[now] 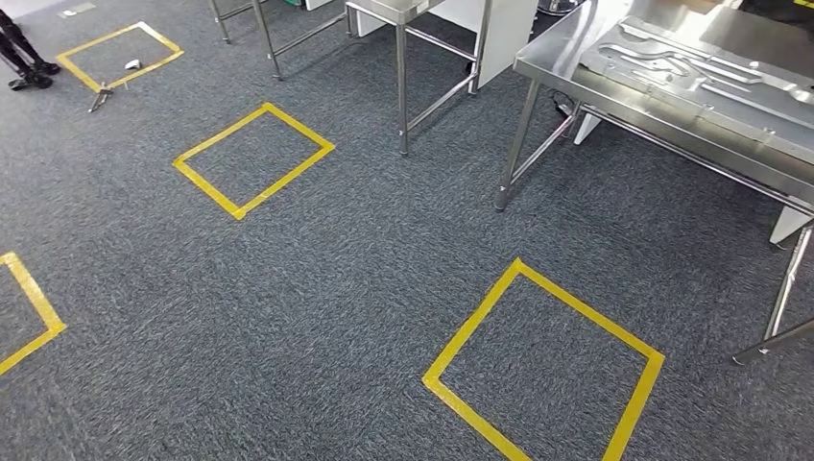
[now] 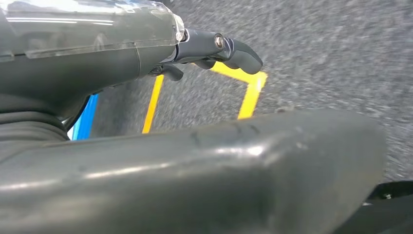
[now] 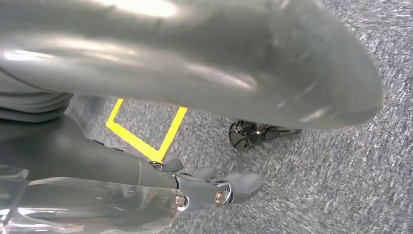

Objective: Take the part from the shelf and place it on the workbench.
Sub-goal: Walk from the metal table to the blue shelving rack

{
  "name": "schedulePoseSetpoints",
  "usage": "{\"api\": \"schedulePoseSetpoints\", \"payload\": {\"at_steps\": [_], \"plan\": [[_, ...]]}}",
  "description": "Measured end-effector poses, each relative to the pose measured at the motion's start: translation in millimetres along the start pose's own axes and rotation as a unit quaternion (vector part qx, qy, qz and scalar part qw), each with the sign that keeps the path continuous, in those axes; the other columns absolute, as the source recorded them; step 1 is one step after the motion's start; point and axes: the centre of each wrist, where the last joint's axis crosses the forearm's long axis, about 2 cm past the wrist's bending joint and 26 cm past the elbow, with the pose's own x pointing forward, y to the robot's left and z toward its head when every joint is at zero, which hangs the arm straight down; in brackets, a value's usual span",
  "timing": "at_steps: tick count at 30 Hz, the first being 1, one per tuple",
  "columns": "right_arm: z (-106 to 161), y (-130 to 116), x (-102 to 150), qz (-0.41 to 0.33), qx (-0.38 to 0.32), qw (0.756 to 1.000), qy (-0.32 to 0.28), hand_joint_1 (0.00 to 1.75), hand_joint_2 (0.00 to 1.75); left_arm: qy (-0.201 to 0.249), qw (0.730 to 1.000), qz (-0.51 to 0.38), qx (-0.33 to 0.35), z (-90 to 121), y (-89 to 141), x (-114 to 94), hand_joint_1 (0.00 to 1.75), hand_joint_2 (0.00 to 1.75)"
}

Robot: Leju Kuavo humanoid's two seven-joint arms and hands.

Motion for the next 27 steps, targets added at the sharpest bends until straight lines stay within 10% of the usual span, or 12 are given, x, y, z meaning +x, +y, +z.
{"api": "schedulePoseSetpoints", "payload": {"at_steps": [27], "plan": [[-0.4, -2.8, 2.6, 0.012, -0.006, 1.000, 0.000, 0.00, 0.00, -0.002, 1.000, 0.001, -0.002, 1.3, -3.4, 0.9, 0.00, 0.00]]}}
